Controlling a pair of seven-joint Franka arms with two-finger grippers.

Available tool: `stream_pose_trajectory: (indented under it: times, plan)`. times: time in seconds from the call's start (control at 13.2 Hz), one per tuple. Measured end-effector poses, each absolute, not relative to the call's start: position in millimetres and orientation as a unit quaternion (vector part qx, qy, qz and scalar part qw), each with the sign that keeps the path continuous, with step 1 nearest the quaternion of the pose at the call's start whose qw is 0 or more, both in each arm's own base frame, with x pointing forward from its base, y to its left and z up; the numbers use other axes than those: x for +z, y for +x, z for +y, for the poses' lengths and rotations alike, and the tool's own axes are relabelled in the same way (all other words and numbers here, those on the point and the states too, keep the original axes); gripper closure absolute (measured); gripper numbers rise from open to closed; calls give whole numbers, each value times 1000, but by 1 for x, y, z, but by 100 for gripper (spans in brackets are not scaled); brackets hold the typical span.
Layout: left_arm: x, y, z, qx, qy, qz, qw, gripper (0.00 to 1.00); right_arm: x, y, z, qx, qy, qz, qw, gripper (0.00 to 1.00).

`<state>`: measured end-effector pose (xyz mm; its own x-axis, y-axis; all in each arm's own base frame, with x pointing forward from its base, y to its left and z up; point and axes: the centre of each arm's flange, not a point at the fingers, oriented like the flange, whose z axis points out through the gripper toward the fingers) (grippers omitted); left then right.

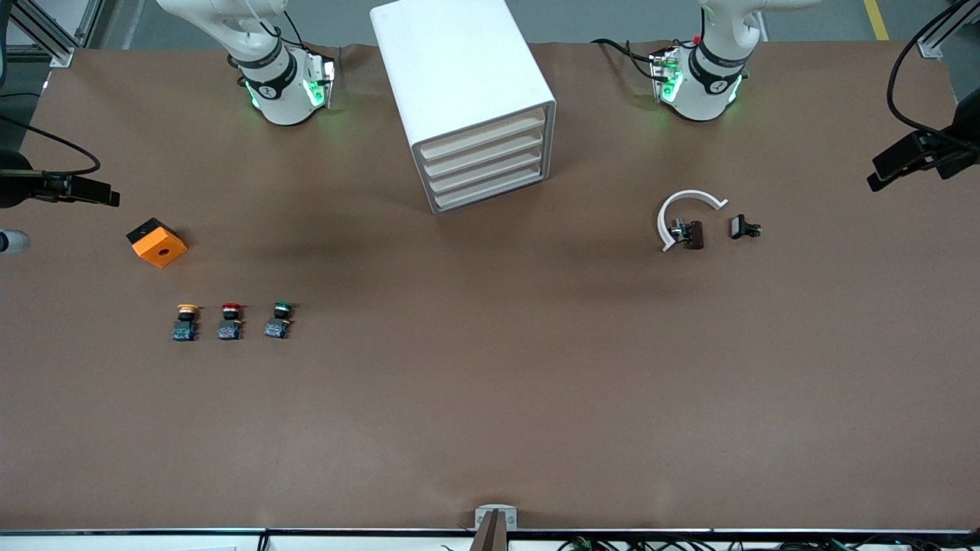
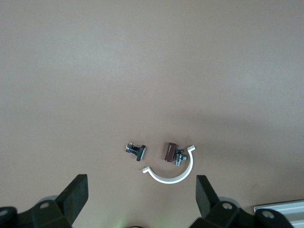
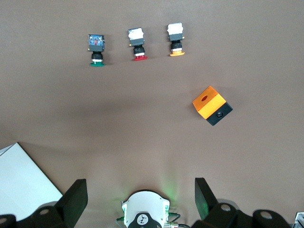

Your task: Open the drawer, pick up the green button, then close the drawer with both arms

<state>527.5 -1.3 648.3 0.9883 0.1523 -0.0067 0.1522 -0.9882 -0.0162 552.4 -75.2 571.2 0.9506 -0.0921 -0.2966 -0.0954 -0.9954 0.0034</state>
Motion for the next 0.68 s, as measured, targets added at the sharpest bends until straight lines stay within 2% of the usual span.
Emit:
stream_pose_trajectory:
  times: [0.45,0.68]
  plan:
    - [651,528,-20,-7,-998,-62,8,0,612,555,-84,106,-993,55,1,0]
    - [652,528,-25,-8,-998,-56,8,0,621,552,-85,105,-993,57,1,0]
